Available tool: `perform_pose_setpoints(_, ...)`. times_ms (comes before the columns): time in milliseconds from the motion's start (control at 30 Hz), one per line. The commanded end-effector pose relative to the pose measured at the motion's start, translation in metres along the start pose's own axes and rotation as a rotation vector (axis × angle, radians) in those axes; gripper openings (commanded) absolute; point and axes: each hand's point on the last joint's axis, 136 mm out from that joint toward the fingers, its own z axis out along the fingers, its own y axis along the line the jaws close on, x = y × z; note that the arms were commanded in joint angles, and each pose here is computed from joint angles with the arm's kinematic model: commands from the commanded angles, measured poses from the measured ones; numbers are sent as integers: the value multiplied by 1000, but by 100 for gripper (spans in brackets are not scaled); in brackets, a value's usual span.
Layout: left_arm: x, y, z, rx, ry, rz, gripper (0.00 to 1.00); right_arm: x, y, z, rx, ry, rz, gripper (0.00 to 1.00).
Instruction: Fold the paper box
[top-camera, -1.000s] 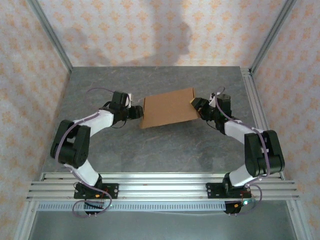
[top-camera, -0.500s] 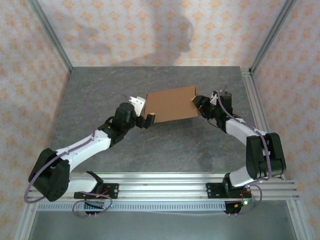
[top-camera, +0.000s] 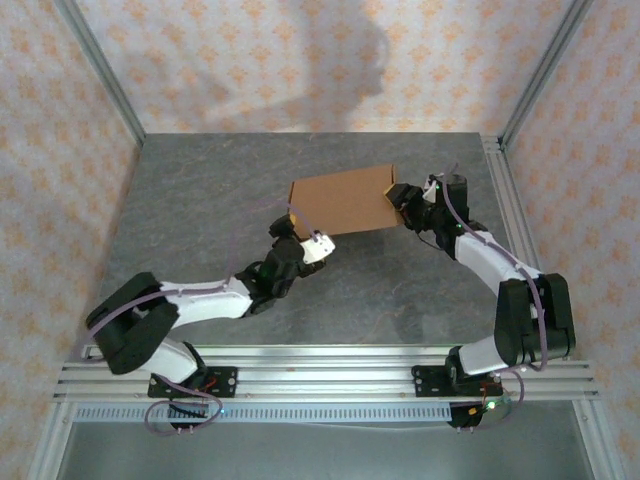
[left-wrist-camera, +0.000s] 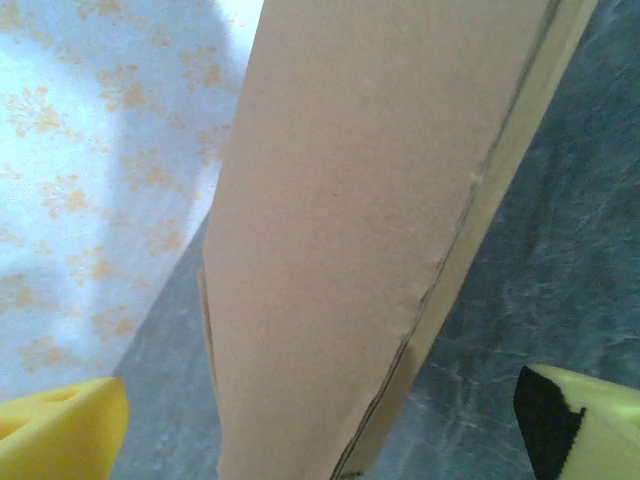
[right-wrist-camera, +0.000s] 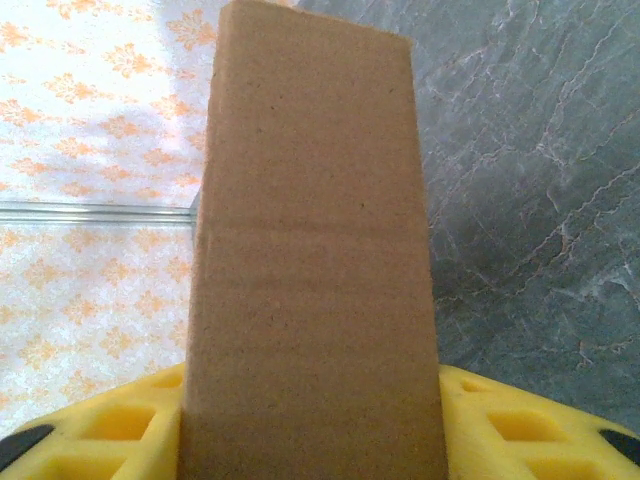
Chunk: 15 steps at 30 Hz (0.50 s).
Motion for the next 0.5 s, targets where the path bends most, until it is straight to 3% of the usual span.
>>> perform_pose_setpoints(0, -6, 30, 2, -163, 3, 36, 100, -3, 27, -12, -51, 8, -5, 51)
perform_pose_setpoints(467, 10, 17, 27, -156, 67, 34, 89, 10, 30, -9, -82, 99, 55, 53)
